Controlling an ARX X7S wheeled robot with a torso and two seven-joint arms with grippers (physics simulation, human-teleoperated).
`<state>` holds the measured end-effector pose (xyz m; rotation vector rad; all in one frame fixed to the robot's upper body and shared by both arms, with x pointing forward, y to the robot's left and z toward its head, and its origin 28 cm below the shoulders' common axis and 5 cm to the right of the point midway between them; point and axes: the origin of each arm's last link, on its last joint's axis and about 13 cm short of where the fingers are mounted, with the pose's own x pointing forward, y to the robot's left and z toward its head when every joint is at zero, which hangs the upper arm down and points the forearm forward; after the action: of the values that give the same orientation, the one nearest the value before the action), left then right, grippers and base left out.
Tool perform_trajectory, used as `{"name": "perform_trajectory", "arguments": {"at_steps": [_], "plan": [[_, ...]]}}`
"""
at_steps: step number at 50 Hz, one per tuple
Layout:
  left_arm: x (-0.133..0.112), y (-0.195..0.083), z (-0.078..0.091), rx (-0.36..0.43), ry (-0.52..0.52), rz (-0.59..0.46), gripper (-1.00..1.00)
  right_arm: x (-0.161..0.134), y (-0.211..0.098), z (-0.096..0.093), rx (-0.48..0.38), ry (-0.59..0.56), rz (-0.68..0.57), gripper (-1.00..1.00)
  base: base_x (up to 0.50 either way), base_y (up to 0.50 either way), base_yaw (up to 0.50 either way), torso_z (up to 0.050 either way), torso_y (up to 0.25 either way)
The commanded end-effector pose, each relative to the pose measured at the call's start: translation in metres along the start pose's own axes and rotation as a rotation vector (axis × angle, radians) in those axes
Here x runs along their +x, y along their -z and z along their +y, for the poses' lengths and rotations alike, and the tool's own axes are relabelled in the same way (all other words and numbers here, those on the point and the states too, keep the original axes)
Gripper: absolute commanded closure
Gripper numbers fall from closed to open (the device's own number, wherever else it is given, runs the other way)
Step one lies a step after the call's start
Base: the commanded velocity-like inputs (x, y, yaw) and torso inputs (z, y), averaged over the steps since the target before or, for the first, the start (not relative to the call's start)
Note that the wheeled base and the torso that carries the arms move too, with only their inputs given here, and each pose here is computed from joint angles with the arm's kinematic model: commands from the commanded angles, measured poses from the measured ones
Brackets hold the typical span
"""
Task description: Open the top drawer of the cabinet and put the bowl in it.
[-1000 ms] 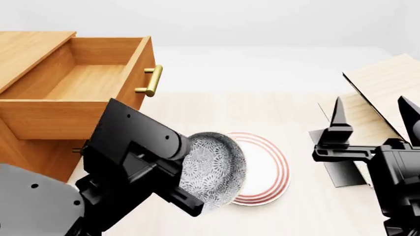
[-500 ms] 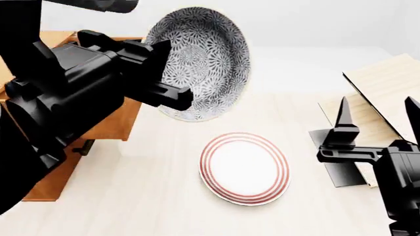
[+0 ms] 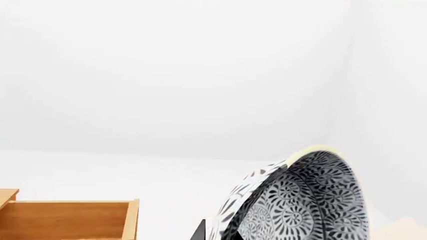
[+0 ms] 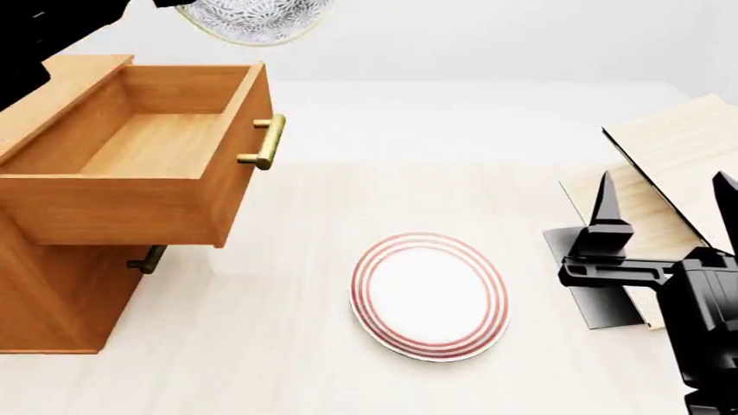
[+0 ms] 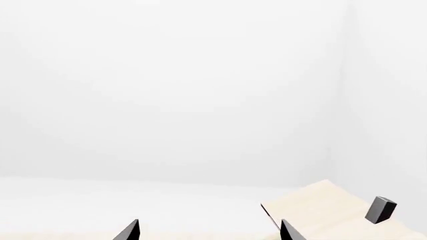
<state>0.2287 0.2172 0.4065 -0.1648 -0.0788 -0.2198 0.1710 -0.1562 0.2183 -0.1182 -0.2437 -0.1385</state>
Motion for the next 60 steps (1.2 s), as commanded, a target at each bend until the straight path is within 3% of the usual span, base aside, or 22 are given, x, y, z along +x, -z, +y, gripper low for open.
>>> {"name": "perform_trajectory", "arguments": {"at_steps": [1, 20, 37, 60], "plan": [[0.025, -0.009, 0.014, -0.059, -0.108, 0.002, 1.00, 0.001, 0.002, 0.000, -0.001, 0.000, 0.005, -1.00, 0.00, 0.00, 0.00, 0.000, 0.000], [0.064, 0.005, 0.047, -0.166, -0.276, 0.069, 1.00, 0.003, 0.004, 0.000, -0.003, 0.002, 0.015, -1.00, 0.00, 0.00, 0.00, 0.000, 0.000], [0.084, 0.027, 0.074, -0.192, -0.386, 0.129, 1.00, 0.003, 0.000, 0.002, -0.009, -0.003, 0.011, -1.00, 0.00, 0.00, 0.00, 0.000, 0.000], [0.111, 0.066, 0.106, -0.332, -0.505, 0.195, 1.00, 0.007, 0.004, 0.004, -0.014, -0.003, 0.025, -1.00, 0.00, 0.00, 0.00, 0.000, 0.001]]}}
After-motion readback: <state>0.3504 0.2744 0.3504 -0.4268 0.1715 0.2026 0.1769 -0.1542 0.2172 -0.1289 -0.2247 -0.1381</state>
